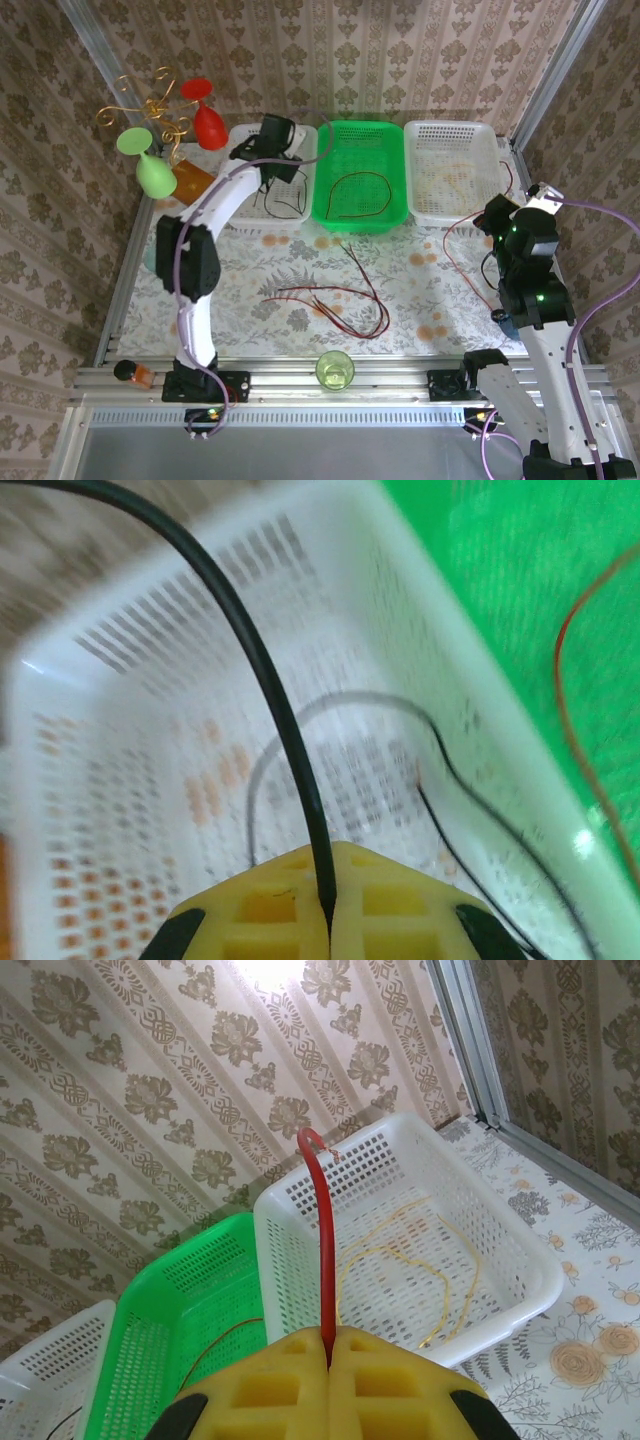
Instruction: Untangle the cables
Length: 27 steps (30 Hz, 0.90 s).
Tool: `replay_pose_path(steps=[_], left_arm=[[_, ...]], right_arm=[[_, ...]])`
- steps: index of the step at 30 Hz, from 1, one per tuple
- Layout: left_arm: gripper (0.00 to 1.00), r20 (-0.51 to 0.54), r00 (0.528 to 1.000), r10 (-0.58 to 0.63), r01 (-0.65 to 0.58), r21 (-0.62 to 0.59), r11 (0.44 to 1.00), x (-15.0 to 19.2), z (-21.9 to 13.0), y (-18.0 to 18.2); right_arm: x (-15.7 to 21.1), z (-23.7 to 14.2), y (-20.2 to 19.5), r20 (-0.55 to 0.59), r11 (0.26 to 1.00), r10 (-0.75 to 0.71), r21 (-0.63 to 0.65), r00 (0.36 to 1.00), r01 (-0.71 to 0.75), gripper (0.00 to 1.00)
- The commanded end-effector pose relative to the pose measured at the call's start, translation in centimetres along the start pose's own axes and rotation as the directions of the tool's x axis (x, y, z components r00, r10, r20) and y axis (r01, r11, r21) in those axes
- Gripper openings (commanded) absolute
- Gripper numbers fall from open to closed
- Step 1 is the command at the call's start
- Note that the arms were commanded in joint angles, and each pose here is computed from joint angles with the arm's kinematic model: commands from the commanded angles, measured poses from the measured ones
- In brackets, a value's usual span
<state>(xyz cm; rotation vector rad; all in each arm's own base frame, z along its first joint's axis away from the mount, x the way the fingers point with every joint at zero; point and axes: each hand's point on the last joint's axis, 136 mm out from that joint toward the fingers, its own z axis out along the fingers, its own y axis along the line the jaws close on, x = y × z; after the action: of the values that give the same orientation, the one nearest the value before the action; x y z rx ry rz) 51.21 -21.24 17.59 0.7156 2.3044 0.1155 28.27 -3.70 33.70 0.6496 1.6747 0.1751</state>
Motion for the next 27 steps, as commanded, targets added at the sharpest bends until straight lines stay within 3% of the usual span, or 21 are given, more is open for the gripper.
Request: replay_pose_path(steps=[1,5,14,21,27], left_arm=[[0.0,-0.191,0.981,-0.027,0.027,0.0,1.0,3.9,1.8,0.7],[0.0,-0.256,0.962,-0.098,0.108,0.027,0.994,5.3,4.1,1.4],[0.0,-0.296,0.948,-0.119,0.115,-0.031,0.993,6.8,7.2,4.3],[0.0,-0.226,0.974,-0.019,-0.022,-0.175,0.984,3.9,7.0,8.4],[0.0,-0.2,0.98,0.003,-0.052,-0.244,0.968,2.9,6.0,10.0]], right_arm=[[-1.6,-1.0,1.0,0.027,0.999,0.025,-0.041,0.999,-0.024,0.0],[-1.4,-1.3,1.0,0.016,0.999,0.026,-0.047,1.0,-0.025,0.0],[-1.4,-1.7,1.1,0.007,0.998,0.028,-0.055,1.0,-0.027,0.0],[-1.1,-1.5,1.3,-0.007,0.997,0.036,-0.063,0.999,-0.037,0.0],[-1.1,-1.3,1.6,-0.016,0.997,0.032,-0.069,0.999,-0.033,0.0]])
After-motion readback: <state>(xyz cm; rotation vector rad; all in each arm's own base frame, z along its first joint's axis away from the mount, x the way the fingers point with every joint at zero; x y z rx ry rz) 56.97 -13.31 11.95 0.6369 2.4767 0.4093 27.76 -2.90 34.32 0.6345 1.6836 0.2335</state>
